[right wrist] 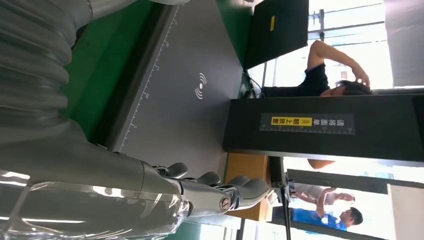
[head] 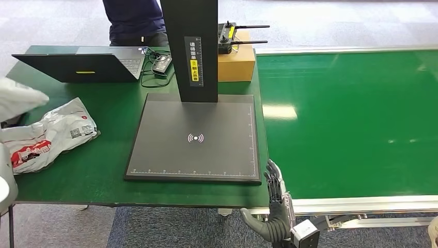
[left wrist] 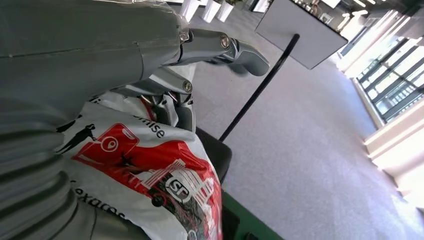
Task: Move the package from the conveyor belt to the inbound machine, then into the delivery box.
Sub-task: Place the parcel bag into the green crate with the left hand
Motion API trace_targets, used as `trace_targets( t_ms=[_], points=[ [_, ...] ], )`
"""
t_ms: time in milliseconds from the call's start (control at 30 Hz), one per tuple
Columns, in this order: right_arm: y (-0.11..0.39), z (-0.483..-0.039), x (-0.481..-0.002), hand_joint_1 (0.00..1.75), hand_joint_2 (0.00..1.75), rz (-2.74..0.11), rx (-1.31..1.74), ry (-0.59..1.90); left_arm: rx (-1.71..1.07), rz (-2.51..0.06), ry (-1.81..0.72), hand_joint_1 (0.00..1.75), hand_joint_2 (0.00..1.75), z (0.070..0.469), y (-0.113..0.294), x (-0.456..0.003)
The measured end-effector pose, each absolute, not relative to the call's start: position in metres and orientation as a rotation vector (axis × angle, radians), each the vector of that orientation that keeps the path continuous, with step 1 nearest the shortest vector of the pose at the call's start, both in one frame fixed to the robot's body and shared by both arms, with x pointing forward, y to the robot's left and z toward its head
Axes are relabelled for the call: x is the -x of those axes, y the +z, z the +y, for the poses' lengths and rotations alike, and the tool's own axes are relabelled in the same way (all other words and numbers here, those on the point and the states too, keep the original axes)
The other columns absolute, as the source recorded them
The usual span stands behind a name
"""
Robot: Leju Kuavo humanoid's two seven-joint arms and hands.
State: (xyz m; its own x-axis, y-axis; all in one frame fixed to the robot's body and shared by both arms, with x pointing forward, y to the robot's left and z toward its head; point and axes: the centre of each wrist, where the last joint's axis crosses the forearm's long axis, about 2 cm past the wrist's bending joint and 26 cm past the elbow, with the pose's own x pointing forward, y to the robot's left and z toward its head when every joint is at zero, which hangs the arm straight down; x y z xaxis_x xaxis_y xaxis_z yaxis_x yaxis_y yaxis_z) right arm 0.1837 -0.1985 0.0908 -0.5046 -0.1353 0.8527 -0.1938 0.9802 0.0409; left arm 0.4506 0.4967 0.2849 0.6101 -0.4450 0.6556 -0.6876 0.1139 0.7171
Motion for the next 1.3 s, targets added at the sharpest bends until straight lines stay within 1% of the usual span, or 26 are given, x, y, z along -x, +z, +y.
trace_targets(
  t_ms=[300,600,800,900,1000,1167,1233,1300],
  points=[
    [0.094,-0.203,-0.182,0.00,1.75,-2.114,-0.222,0.074,-1.464,-0.960,0.148,0.00,1.75,0.493,0.264,-0.448],
    [0.093,-0.203,-0.181,0.00,1.75,-2.108,-0.264,0.092,-1.382,-1.023,0.032,0.00,1.75,0.490,0.250,-0.445],
    [0.092,-0.204,-0.182,0.00,1.75,-2.104,-0.286,0.101,-1.216,-0.971,-0.147,0.00,1.75,0.483,0.234,-0.445],
    [0.092,-0.205,-0.182,0.00,1.75,-2.101,-0.295,0.104,-1.182,-0.966,-0.196,0.00,1.75,0.478,0.224,-0.443],
    [0.091,-0.205,-0.183,0.00,1.75,-2.097,-0.305,0.108,-1.208,-1.065,-0.204,0.00,1.75,0.475,0.219,-0.441],
    [0.089,-0.202,-0.187,0.00,1.75,-2.093,-0.310,0.100,-1.256,-1.385,-0.167,0.00,1.75,0.463,0.205,-0.437],
    [0.089,-0.202,-0.189,0.00,1.75,-2.092,-0.307,0.092,-1.209,-1.508,-0.141,0.00,1.75,0.453,0.196,-0.436],
    [0.089,-0.201,-0.190,0.00,1.75,-2.092,-0.298,0.077,-1.084,-1.617,-0.116,0.00,1.75,0.438,0.182,-0.434]
  ],
)
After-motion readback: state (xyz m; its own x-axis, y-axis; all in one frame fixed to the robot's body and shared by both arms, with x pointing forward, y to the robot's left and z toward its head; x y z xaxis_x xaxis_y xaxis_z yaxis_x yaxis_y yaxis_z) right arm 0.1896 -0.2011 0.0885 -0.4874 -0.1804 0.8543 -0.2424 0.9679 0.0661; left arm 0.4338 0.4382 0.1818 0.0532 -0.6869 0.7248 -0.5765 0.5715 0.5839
